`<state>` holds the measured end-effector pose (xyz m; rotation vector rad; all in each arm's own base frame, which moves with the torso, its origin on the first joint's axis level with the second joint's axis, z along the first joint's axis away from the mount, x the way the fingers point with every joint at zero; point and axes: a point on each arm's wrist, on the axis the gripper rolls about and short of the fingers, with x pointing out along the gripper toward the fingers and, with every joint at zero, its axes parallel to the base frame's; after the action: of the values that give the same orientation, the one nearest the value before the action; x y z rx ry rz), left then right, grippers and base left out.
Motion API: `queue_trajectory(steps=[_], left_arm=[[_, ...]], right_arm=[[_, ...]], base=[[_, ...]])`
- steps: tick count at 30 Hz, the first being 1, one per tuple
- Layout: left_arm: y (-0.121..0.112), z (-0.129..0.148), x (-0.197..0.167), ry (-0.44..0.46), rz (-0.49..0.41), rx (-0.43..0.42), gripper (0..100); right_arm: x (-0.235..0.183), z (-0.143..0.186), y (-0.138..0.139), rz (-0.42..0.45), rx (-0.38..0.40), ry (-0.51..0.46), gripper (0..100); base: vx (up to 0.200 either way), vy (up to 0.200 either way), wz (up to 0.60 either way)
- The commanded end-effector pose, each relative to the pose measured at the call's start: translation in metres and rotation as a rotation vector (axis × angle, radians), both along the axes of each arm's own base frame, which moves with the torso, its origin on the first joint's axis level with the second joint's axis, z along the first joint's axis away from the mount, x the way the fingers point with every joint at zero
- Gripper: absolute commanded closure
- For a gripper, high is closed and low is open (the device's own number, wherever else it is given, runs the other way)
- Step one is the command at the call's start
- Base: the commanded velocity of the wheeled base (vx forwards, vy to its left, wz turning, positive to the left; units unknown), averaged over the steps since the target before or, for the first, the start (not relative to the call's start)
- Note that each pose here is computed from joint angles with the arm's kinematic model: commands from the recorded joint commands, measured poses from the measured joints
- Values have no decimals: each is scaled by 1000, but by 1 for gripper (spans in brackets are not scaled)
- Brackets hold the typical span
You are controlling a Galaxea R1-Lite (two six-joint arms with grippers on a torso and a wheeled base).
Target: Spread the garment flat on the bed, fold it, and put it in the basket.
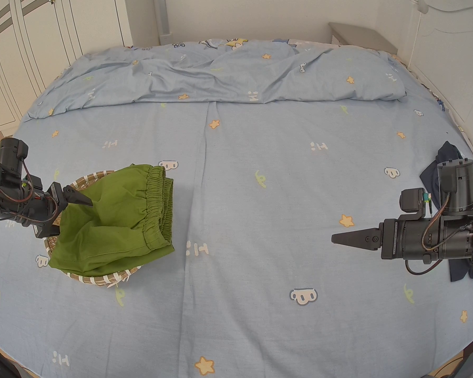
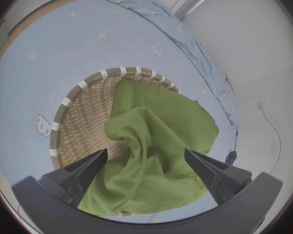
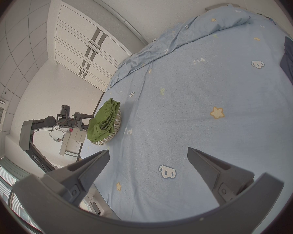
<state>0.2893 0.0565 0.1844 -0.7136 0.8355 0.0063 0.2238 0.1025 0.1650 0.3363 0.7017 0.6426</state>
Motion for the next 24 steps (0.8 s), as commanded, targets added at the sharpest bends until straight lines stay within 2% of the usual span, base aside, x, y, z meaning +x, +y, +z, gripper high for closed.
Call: queue_trajectory(steps=[1, 5, 11, 16, 22, 23, 24], left_arm=[[-1, 27, -18, -79, 10, 27, 0], [2, 32, -23, -89, 19, 49, 0], [3, 42, -31, -115, 71, 131, 0], [-9, 70, -61, -219, 80, 173, 0], [-50, 104, -126, -334, -60, 170, 0], [-50, 104, -126, -334, -60, 170, 0], [-61, 110, -149, -354, -114, 168, 0]], right_arm=[[0, 0, 0, 1, 0, 0, 0], [0, 0, 0, 1, 0, 1, 0], [0, 1, -1, -2, 0, -6, 0], [-17, 15, -12, -75, -21, -89, 0], [-64, 28, -29, -68, -27, -208, 0], [-64, 28, -29, -68, -27, -208, 0], [-78, 25, -36, -79, -35, -229, 0]], base=[[0, 0, 0], [0, 0, 0], [0, 0, 0], [0, 0, 0], [0, 0, 0], [0, 0, 0], [0, 0, 0]])
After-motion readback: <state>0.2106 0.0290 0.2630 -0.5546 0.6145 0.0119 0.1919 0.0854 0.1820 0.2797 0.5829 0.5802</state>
